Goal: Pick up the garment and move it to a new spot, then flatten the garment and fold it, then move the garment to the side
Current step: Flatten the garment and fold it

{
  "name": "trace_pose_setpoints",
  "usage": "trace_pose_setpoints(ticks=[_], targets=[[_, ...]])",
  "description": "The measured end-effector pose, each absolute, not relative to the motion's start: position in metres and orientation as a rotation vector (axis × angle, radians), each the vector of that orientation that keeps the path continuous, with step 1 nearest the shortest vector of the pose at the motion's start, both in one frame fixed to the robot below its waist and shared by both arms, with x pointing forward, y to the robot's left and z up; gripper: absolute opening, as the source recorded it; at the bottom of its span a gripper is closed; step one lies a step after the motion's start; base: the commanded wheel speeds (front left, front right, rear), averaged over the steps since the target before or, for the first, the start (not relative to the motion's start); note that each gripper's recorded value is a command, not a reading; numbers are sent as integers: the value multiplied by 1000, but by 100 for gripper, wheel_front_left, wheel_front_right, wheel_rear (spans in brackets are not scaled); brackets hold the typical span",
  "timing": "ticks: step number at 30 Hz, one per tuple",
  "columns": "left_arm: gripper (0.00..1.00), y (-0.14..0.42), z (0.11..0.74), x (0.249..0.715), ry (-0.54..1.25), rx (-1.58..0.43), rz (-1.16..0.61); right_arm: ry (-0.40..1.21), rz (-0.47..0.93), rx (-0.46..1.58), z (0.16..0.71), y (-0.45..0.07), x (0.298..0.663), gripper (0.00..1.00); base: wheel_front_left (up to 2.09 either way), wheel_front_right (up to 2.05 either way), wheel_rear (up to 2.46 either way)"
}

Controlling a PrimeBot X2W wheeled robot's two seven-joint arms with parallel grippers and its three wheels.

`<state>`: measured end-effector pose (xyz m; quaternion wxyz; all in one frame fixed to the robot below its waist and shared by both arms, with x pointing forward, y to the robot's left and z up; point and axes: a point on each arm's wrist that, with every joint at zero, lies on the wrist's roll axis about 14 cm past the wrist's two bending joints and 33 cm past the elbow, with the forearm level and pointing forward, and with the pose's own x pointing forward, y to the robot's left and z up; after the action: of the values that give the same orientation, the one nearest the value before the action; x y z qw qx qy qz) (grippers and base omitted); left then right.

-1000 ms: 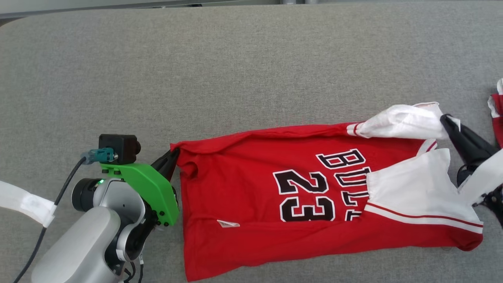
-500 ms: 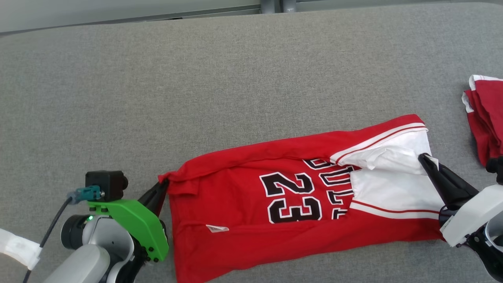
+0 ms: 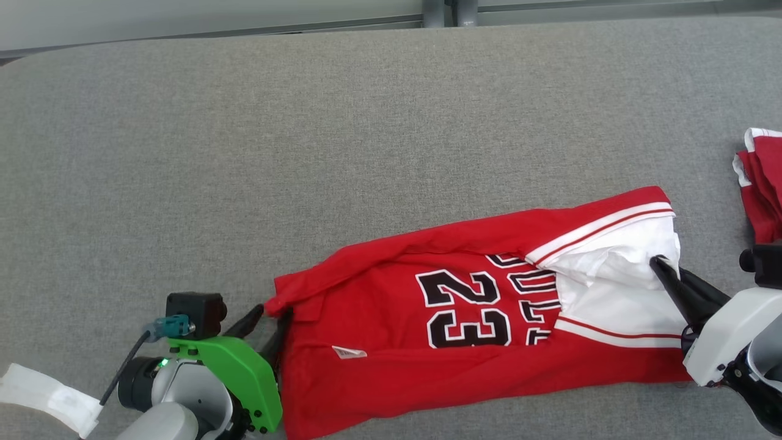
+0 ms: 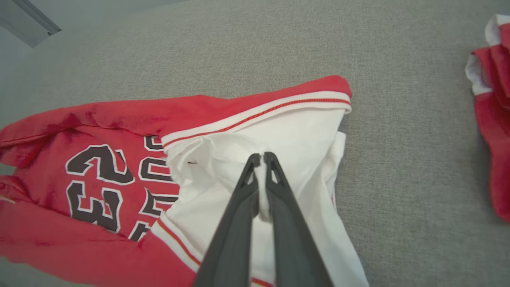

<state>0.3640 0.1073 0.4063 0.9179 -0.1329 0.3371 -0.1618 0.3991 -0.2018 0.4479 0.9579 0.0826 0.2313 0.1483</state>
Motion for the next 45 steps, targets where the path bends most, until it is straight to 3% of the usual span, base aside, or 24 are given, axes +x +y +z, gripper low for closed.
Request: trace_pose_setpoints(ticks=[5, 11, 19, 27, 28, 29, 34, 45], targets=[[100, 110, 409, 361, 654, -210, -338, 512, 311, 208, 452, -202, 394, 100, 0, 0, 0], [100, 138, 420, 357, 566, -100, -232, 490, 198, 289, 473, -242, 398, 100, 0, 0, 0], [100, 159, 465, 369, 309, -73, -72, 624, 134, 351, 440, -250, 404, 100, 0, 0, 0], [100, 180, 469, 357, 247, -121, 43, 813, 156, 437, 390, -216, 403, 100, 0, 0, 0], [100, 182, 469, 357, 243, -123, 53, 823, 166, 434, 388, -212, 404, 46, 0, 0, 0], [100, 183, 469, 356, 241, -129, 59, 825, 169, 435, 387, -211, 405, 0, 0, 0, 0], [100, 187, 469, 355, 231, -144, 76, 803, 159, 449, 391, -215, 412, 0, 0, 0, 0], [100, 179, 476, 358, 189, -175, 59, 584, 32, 288, 474, -306, 445, 0, 0, 0, 0]])
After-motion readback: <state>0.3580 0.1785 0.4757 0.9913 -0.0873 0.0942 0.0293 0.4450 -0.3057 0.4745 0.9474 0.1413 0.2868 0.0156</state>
